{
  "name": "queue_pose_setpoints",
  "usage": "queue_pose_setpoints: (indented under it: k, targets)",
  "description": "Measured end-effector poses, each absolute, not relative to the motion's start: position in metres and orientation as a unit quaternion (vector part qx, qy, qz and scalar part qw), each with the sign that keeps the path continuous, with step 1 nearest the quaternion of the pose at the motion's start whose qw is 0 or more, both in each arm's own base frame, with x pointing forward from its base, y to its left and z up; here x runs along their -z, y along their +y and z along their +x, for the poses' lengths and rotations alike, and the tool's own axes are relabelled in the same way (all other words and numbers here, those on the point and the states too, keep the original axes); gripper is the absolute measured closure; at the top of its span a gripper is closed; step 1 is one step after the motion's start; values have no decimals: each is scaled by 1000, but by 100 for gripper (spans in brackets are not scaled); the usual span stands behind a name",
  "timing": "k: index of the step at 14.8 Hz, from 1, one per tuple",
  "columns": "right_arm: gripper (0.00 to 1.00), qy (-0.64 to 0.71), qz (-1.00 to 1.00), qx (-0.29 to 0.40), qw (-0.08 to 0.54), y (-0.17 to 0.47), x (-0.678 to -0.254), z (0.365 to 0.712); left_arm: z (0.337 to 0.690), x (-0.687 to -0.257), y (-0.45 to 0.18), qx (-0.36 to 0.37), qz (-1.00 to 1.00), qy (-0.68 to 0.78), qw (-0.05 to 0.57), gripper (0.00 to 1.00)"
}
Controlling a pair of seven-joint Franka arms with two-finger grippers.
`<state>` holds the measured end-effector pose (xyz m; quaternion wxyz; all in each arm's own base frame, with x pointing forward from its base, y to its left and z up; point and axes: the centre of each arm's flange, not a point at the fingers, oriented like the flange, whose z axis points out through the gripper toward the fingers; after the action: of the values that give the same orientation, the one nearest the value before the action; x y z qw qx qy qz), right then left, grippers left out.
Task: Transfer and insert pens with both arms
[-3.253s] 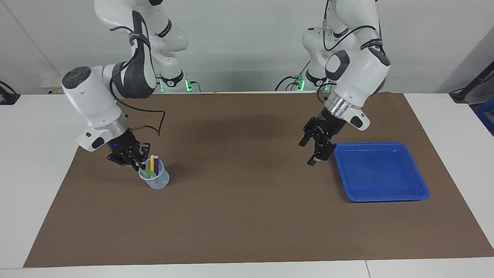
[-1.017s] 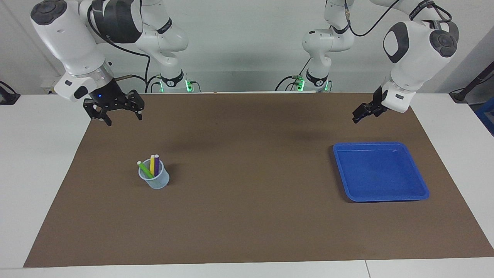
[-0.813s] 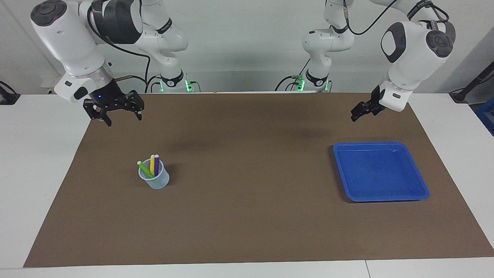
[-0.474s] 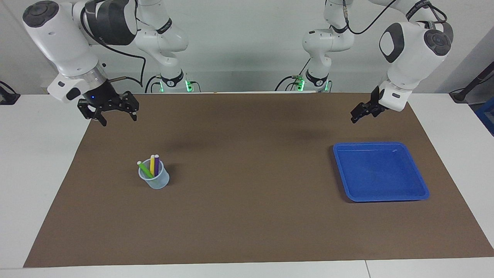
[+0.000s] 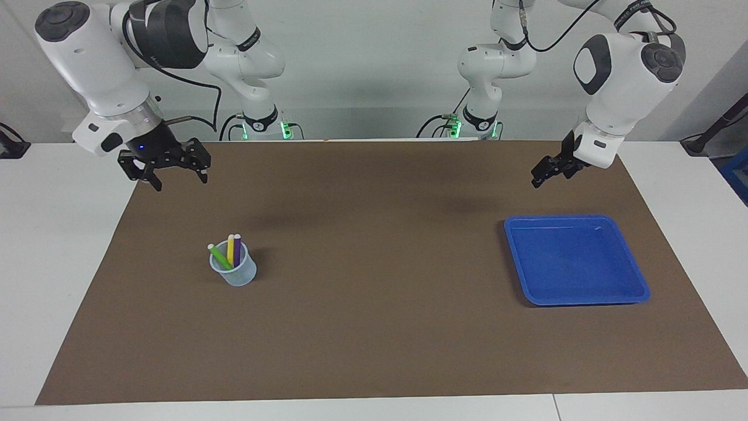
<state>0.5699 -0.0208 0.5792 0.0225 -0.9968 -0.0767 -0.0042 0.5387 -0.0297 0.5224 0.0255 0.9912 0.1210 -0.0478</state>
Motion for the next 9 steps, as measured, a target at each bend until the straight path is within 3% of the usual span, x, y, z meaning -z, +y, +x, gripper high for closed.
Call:
queue_pose_setpoints:
  k: [9]
  targets:
    - [0, -77, -997, 4, 23, -21, -579, 570, 540, -524, -29, 42, 996, 67, 28, 0]
